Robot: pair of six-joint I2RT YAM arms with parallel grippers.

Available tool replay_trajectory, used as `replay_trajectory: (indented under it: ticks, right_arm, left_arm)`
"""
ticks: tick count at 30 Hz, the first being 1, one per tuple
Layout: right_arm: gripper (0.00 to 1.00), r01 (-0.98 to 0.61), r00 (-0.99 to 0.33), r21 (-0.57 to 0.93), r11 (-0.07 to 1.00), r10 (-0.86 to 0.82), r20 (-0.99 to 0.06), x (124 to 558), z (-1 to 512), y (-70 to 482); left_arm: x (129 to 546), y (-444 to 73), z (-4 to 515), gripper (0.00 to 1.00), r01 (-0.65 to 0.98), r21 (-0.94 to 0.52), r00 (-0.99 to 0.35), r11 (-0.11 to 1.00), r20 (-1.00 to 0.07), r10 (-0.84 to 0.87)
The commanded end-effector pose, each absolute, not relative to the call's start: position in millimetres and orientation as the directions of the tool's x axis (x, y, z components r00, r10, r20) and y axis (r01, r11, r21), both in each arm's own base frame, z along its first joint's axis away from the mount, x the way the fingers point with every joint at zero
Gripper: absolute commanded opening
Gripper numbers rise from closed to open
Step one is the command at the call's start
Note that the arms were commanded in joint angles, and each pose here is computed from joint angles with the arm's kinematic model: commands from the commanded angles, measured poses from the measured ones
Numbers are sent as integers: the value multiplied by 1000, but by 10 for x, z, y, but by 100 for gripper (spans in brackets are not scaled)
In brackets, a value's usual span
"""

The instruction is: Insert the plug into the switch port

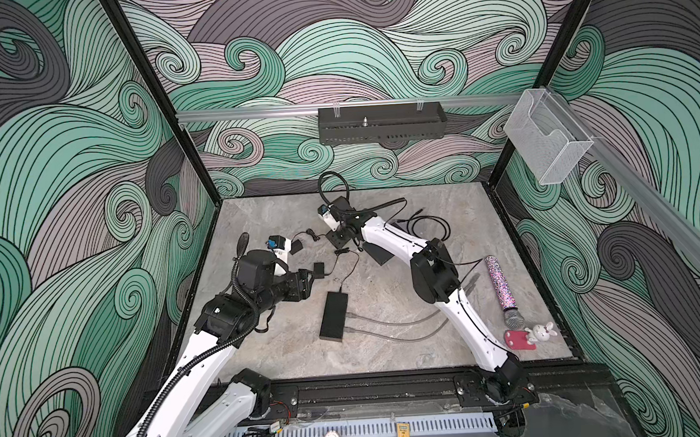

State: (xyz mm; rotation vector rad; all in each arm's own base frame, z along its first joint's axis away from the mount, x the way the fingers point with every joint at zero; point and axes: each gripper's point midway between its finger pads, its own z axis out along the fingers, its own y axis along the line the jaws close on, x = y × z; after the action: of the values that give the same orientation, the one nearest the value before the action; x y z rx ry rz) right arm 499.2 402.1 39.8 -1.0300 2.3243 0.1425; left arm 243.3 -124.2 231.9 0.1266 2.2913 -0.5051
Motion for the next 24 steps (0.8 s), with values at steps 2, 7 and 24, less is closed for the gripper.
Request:
replay_trajectory:
  ticks: [2,7,24]
  right_arm:
    - [55,-711,-561,-133,690,-671,-485,4976,240,3848]
    - [55,-706,-582,-120,698,-669,-463,4978,110,3762]
    - [4,-742,-610,47,669,-645,-460,4809,162,3687]
  left_arm:
    - [2439,-1277,2338,72,274,-339,-697,900,-715,-57]
    - [2447,-1310,2327,71,280,-367,-704,887,-707,-71]
    - [2435,-1325,2303,70,278,-399,-712,874,-696,-92]
